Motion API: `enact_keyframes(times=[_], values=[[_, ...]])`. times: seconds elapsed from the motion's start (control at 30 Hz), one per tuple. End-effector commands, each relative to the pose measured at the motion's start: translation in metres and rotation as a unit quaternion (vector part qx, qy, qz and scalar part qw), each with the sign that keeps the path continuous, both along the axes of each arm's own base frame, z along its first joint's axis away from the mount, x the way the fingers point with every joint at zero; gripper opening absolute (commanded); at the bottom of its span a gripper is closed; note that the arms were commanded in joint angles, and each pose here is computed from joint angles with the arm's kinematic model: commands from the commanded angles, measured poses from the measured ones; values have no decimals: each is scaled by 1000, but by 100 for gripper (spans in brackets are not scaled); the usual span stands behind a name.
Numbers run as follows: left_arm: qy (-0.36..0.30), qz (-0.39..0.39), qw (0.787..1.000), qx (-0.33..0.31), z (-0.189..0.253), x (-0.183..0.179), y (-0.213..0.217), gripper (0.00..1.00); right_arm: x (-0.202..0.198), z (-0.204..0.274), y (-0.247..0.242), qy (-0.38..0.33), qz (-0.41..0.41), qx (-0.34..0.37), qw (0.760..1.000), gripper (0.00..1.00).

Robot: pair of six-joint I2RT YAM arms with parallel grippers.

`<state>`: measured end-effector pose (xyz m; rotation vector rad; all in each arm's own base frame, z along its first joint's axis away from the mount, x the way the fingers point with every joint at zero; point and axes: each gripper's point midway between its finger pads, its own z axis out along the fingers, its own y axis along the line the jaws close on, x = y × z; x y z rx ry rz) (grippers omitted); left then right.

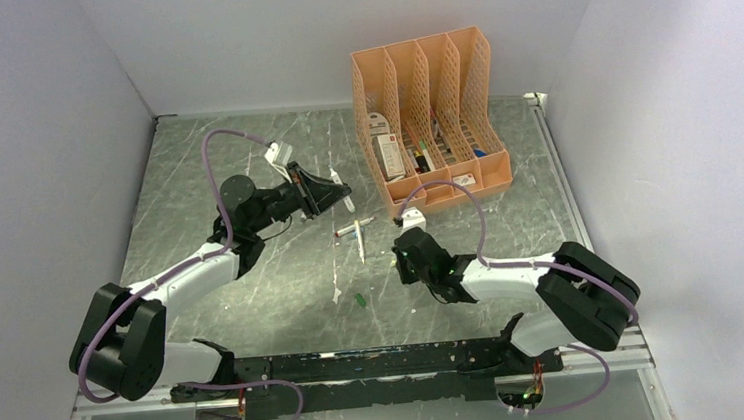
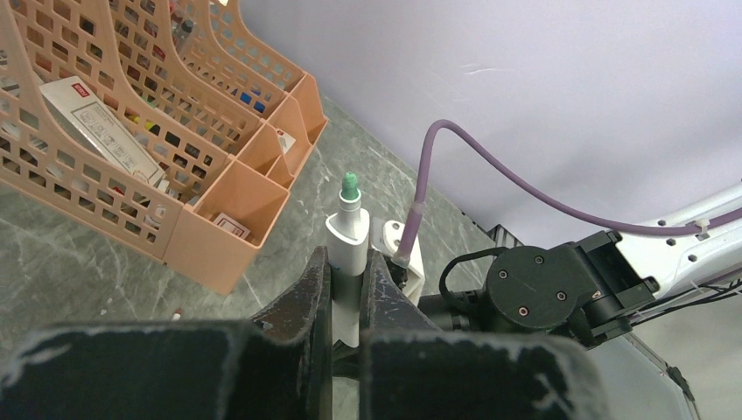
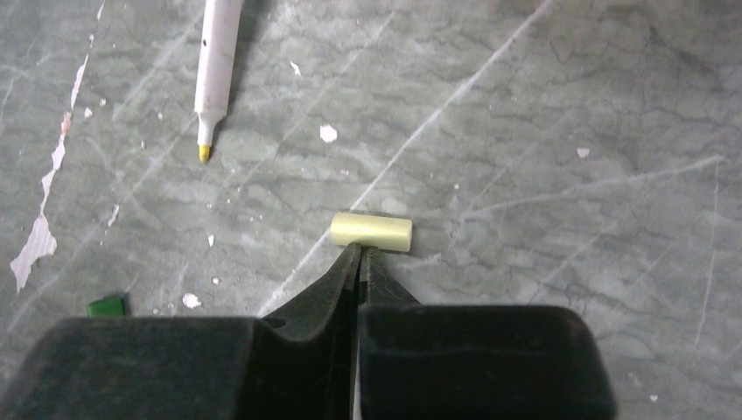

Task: Insert the pens into the pen caps

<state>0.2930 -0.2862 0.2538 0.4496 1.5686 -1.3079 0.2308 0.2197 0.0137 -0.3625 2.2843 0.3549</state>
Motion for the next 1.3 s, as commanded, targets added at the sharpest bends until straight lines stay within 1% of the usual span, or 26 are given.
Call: enact_keyframes(times=[0.0,0.17,0.3,0.4,0.43,0.47,0.57,0.67,0.73,0.77,0.8,0.83,0.93,1.0,1.03,1.07,1.17,1.27], values=[[-17,-3,1000,-3,9,-4,5,7,11,-6,-4,-6,-9,-32,999,0],[-16,-3,1000,-4,8,-6,7,7,24,-6,-2,-16,-8,-55,998,0],[-15,-1,1000,-5,8,-6,8,7,34,-8,-8,-19,-25,-75,997,0],[-14,-1,1000,-4,7,-6,8,7,39,-1,-6,-26,-36,-65,997,1],[-15,-1,1000,-4,8,-6,8,7,40,4,-3,-30,-36,-54,997,5],[-15,-1,1000,-4,8,-6,8,7,41,11,0,-34,-37,-40,998,12],[-16,1,1000,-4,9,-6,8,7,45,28,4,-44,-57,-9,997,34],[-17,-3,1000,-9,11,-5,7,7,50,35,-1,-43,-109,4,993,49],[-17,-8,1000,-14,12,-6,5,7,52,36,-2,-40,-134,10,990,57],[-16,-10,1000,-16,12,-6,5,7,53,33,-3,-32,-149,10,988,58],[-18,-11,1000,-17,13,-6,4,7,53,30,-4,-25,-160,9,987,59],[-17,-12,1000,-16,12,-6,5,7,54,28,-4,-18,-172,10,985,57],[-18,-9,1000,-12,12,-6,5,7,52,21,-3,7,-209,8,978,38],[-17,-5,1000,-7,11,-5,6,7,49,21,-2,12,-236,7,972,29],[-18,-4,1000,-6,11,-5,7,7,46,22,-3,14,-251,9,968,27],[-18,-2,1000,-5,11,-5,7,7,45,22,-2,19,-265,17,964,28],[-17,-4,1000,-7,11,-5,7,7,39,16,-1,46,-304,35,951,38],[-14,-9,1000,-12,10,-6,5,7,36,11,-4,59,-341,27,938,44]])
